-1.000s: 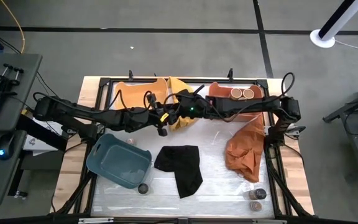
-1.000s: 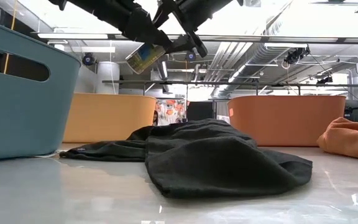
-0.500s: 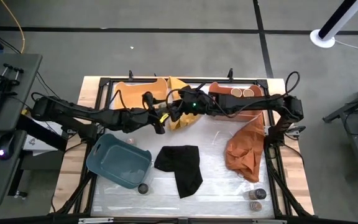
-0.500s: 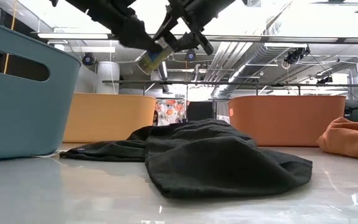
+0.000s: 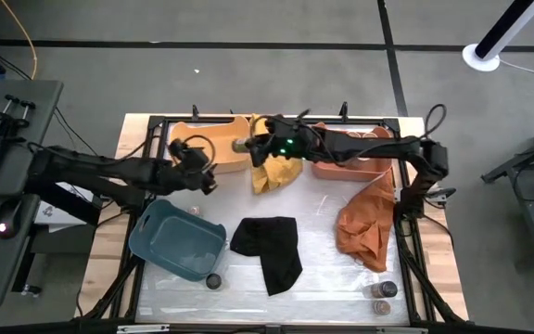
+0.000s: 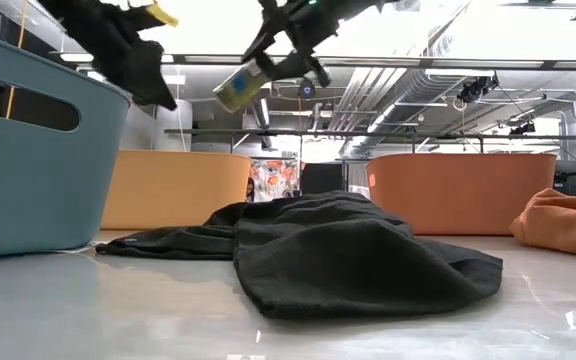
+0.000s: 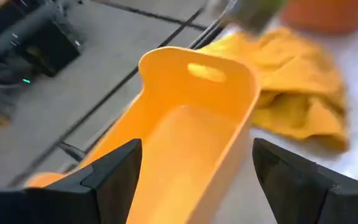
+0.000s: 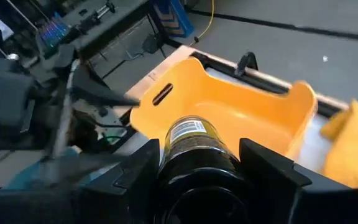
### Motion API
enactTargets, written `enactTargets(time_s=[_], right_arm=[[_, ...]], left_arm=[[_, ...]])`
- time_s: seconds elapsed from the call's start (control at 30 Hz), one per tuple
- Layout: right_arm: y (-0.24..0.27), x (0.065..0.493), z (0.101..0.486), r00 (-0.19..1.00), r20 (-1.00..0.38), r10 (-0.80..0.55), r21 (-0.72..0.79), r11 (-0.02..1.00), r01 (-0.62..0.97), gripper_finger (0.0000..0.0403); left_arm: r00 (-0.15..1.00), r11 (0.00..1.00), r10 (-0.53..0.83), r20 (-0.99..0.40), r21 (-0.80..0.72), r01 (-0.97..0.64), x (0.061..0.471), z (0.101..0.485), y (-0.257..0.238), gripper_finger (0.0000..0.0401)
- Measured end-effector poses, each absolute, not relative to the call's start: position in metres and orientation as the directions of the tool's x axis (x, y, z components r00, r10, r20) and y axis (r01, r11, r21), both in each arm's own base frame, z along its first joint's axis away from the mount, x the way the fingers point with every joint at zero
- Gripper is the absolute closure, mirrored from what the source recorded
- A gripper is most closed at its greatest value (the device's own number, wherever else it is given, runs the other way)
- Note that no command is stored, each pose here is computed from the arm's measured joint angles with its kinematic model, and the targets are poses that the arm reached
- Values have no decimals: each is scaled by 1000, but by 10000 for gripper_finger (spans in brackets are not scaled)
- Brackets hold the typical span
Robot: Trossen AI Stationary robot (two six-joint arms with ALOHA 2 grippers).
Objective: Sort spices by type
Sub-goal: Put the top black spice bottle in the yellow bin
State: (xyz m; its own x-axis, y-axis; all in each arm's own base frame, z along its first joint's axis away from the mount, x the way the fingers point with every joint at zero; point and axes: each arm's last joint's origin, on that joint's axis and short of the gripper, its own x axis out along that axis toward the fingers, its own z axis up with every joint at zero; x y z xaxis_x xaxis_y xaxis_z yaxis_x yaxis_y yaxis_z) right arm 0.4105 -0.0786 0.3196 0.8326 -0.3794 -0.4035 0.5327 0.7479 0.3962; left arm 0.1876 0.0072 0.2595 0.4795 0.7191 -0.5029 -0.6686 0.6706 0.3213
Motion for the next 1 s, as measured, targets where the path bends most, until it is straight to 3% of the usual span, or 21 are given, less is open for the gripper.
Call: enactTargets(time_s=[0.2,0.43,0.73,1.0], right_arm=[[-102,456,327,769,-487,-415,190,809,557,206],[-133,495,298,663,-632,-401,65,825,561,206],[-153,503,241,545,-751,-372,75,772,631,206],[-145,498,238,488,-802,-345,35,788,615,206]], left_arm=[[565,684,695,-445,164,-711,168,274,0,113],[641,707,648,-411,13,-707,154,284,-8,113],[747,782,512,-424,-131,-610,155,287,-23,112],[749,797,507,-428,-99,-596,156,286,-25,112]])
